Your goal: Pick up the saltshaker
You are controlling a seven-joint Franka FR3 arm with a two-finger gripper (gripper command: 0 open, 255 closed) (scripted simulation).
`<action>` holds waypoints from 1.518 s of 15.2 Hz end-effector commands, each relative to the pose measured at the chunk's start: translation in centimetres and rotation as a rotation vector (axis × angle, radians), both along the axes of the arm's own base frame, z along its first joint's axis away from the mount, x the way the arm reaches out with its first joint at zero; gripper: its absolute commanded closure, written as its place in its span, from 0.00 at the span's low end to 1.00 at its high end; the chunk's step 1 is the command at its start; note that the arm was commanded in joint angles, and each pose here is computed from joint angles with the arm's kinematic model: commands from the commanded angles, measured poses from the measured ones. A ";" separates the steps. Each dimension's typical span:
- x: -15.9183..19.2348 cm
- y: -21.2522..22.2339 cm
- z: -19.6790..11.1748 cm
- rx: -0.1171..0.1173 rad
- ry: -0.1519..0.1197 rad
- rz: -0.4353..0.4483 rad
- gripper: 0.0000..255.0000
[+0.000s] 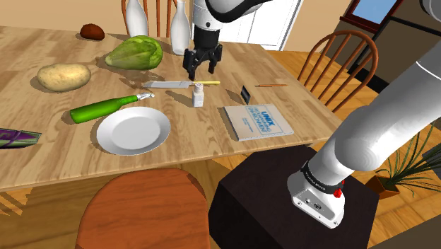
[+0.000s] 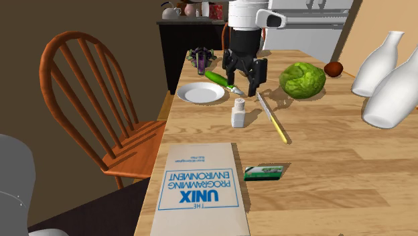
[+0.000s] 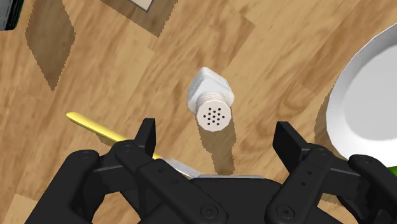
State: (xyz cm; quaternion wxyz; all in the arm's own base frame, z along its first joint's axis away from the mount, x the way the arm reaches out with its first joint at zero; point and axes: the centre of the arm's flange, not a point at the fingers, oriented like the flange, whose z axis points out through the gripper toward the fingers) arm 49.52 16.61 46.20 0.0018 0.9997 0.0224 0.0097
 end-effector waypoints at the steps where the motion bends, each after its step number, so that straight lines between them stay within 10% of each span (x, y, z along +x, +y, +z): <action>1: 0.4 0.3 -1.4 -0.003 -0.001 0.000 0.00; 9: 0.4 0.3 -4.3 -0.003 -0.001 0.000 0.00; 10: 0.4 0.3 -4.3 -0.003 -0.001 0.000 1.00; 23: 0.4 0.3 -2.2 -0.003 -0.001 0.000 1.00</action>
